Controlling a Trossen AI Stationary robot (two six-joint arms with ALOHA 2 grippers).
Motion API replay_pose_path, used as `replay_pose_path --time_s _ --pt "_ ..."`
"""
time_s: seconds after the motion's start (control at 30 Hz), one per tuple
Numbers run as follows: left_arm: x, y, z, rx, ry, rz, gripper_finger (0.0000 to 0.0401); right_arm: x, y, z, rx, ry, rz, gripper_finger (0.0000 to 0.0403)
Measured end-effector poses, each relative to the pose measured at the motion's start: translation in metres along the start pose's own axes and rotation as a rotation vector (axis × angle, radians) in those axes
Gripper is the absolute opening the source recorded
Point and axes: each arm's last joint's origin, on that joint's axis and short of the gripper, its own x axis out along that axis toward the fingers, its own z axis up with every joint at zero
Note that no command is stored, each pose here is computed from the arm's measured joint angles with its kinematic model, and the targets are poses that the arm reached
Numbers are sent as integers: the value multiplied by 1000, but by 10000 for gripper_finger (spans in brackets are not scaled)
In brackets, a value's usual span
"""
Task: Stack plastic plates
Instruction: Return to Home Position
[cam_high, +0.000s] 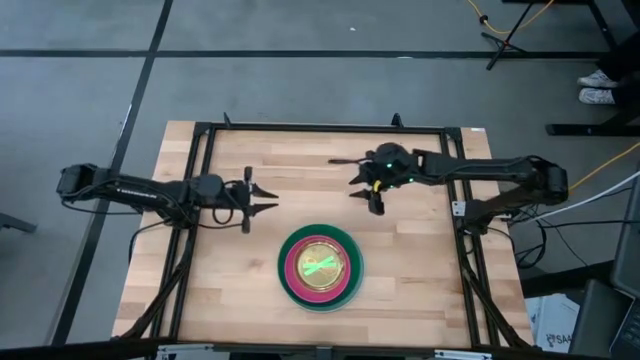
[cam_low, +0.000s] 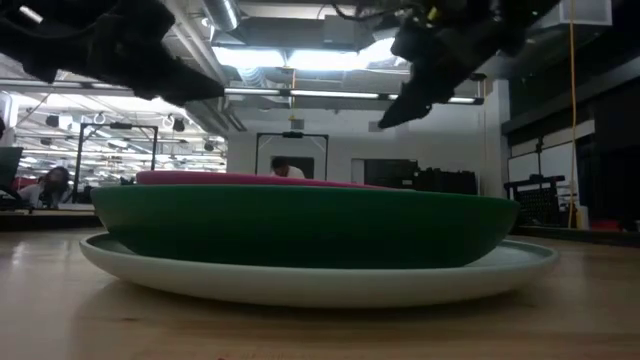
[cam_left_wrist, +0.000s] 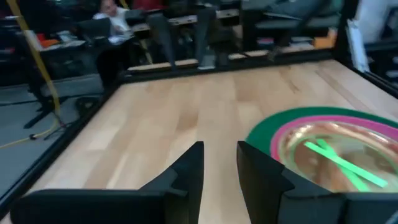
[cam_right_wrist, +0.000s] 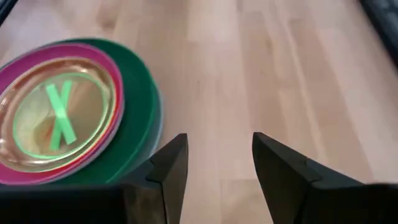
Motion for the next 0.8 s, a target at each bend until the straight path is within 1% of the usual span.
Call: replay_pose_path --time_s 0.1,0.2,0.33,0.4,0.47,0.6,0.67,0.73,0.8 --pt "-9 6 -10 -37 -27 44 89 -16 -4 -10 11 -45 -32 170" --pt "-18 9 -20 -77 -46 71 89 -30 -4 -21 2 -135 -60 170" --pt "-27 12 -26 -101 -87 105 89 -46 -5 -37 -12 -259 -111 170" --pt "-29 11 -28 -103 -97 108 89 -54 -5 -45 4 -314 -132 170" --pt "-31 11 -32 -103 -84 109 89 -56 -3 -54 57 -360 -134 170" --pt "-31 11 -36 -103 -70 131 89 -50 -1 -73 80 -309 -124 170" --pt "-31 11 -36 -102 -73 138 89 -51 1 -79 77 -317 -125 169" --pt "-31 11 -35 -92 -84 139 89 -54 3 -84 68 -349 -130 159" --pt "-32 12 -33 -89 -107 142 89 -60 6 -87 61 -376 -139 139"
